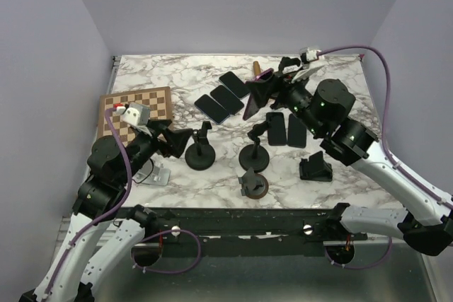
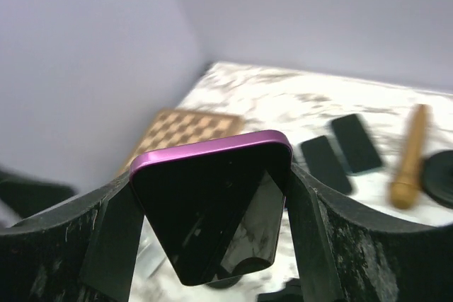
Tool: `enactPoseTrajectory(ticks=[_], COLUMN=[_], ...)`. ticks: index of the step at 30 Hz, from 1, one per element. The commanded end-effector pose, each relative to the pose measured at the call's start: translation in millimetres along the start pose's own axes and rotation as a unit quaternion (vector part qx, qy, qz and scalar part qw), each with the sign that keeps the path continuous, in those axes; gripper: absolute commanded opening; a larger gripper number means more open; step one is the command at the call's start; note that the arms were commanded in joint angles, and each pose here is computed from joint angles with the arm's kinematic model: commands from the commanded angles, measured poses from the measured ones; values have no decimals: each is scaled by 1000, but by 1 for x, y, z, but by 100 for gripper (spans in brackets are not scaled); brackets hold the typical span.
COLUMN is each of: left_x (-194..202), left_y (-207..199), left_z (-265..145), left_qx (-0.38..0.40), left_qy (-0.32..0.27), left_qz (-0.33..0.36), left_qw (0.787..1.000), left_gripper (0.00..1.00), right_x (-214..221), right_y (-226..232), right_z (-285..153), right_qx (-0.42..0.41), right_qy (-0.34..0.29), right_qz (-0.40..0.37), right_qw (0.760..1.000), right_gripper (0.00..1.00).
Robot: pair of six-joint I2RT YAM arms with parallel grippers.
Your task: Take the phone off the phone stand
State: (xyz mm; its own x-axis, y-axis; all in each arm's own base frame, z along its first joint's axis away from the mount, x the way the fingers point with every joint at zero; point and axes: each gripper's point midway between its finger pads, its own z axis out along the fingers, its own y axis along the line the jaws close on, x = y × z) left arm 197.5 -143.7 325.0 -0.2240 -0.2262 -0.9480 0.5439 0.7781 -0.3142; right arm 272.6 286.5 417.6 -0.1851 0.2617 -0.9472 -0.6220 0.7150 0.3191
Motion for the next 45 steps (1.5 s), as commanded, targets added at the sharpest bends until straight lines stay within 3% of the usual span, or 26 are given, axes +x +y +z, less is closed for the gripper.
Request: enactPoseTrajectory(ticks=[1,7,13,20,24,35,45], left_x=[-54,-101,-128,-96,-76,-81,-79], left_y=[6,-7,-9,17,25,22,24], left_z=[3,18,33,53,55,41,43], left_qx=[-38,-23,-22,-58,-66,-68,-73], left_qy=[-70,-108,-132,-103,-88,-114,-112], left_qz=[27,45,79,107,109,117,118], left_qw=[996,993,988,987,988,984,984], left_gripper=[87,89,90,91,91,92,92], right_x=[-30,-12,51,139,167,205,238], right_y=[-88,-163,-254,-328,-350,-392,-410], right_z=[-32,-67,-86,-109,-114,-123,-118], right_qx=[254,445,533,600,622,638,625], right_qy=[-65,-20,89,238,281,327,344], right_qz=[-23,-90,-67,-58,-66,-46,-9], right_qw=[965,891,839,762,728,696,701], right_gripper=[1,1,1,1,1,1,3])
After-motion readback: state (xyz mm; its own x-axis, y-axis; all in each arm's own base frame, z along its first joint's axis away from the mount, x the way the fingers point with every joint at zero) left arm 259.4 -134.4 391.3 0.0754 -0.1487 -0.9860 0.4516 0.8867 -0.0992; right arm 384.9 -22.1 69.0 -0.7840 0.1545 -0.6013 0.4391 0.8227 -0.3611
